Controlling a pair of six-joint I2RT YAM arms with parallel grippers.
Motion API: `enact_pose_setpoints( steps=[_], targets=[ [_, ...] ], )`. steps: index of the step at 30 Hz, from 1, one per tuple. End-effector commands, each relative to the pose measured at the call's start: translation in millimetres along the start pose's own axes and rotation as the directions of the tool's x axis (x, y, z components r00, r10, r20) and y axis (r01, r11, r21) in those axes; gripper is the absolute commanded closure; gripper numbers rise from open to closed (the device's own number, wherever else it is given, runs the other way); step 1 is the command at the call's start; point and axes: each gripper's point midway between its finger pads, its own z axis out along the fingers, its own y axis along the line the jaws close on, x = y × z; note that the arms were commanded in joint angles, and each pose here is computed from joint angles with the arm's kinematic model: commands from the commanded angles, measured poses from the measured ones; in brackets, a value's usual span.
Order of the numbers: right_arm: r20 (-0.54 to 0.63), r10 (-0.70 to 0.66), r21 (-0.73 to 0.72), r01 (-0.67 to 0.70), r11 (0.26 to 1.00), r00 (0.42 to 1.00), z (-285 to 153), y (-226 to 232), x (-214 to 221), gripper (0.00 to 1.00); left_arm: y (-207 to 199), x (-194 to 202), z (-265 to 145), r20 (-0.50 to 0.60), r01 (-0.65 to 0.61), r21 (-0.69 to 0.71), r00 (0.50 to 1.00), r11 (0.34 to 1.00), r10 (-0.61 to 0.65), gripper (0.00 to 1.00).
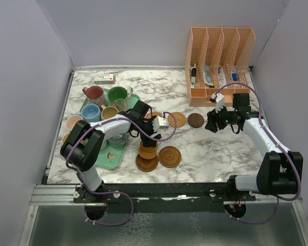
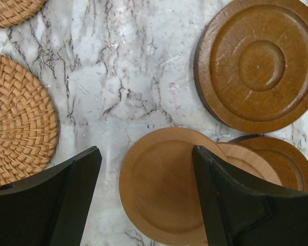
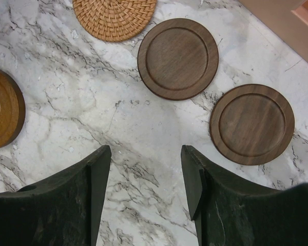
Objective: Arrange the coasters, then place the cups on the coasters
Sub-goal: Move the coaster to the center of the board.
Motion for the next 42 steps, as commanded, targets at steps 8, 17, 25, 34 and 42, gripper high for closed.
enact_pose_setpoints(
  steps=[8,17,25,34,42],
  targets=[
    [-0.010,-0.005,-0.026,0.004,1.000,1.000,3.3,5.5,4.6,0.41,-4.2,0.0,17.9,-0.014,0.069,0.058,0.998,0.996,-0.068,0.26],
    [-0.014,-0.002,-0.023,0.002,1.000,1.000,3.7,4.7,5.6,0.41,-8.3,-32.0,17.9,0.065,0.045,0.036,0.997,0.998,-0.047,0.24],
    [-0.020,0.005,-0.023,-0.006,1.000,1.000,5.3,3.8,7.0,0.41,-6.4,-54.5,-10.8,0.171,-0.048,-0.082,0.983,0.995,0.062,0.12],
    [-0.024,0.008,-0.025,-0.009,1.000,1.000,6.2,3.4,8.1,0.41,-4.6,-32.2,-14.7,0.120,-0.066,-0.140,0.989,0.988,0.083,0.04],
    [-0.026,0.008,-0.029,-0.009,1.000,1.000,6.5,4.3,8.5,0.41,3.1,-24.8,-4.7,0.097,0.014,-0.131,0.995,0.991,-0.001,0.06]
  ],
)
